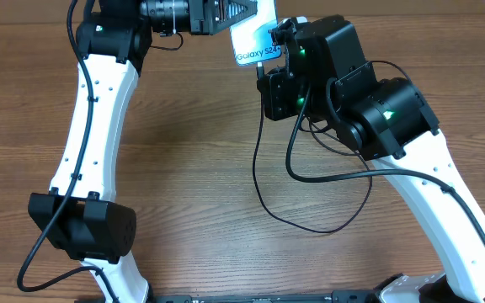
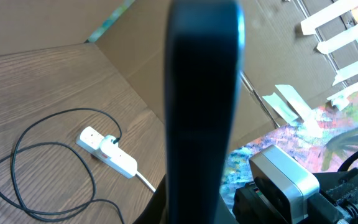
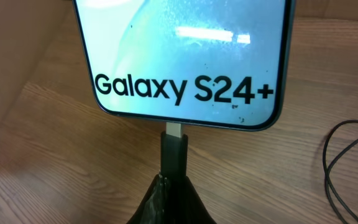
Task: Plug charger to phone and switch on socket
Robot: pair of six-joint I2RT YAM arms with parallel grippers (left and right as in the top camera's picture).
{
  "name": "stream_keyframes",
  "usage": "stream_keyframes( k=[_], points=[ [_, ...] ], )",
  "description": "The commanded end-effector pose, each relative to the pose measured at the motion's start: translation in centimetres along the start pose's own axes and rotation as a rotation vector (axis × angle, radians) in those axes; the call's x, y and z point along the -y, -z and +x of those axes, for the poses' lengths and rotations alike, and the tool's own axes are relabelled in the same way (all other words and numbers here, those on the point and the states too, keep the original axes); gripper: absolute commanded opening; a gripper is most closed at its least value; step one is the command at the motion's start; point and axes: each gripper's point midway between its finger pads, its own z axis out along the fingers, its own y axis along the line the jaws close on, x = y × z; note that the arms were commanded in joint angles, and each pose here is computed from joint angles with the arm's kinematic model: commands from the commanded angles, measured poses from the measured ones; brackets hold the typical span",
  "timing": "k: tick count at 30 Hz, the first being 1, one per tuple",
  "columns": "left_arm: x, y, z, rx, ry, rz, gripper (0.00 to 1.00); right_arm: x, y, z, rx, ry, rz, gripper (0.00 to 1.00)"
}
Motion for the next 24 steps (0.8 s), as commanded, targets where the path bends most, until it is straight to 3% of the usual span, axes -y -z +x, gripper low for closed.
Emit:
stream_keyframes(
  k=[1, 24],
  points=[
    [2.6, -0.7, 1.3, -0.073, -0.023, 0.109, 0.04, -0.9, 0.6, -2.2, 0.086, 0.013, -0.029, 0.04],
    [3.6, -0.5, 1.9, -0.111, -0.01, 0.171, 0.04, -1.7, 0.7, -2.9, 0.113, 0.054, -0.07, 0.04]
  ],
)
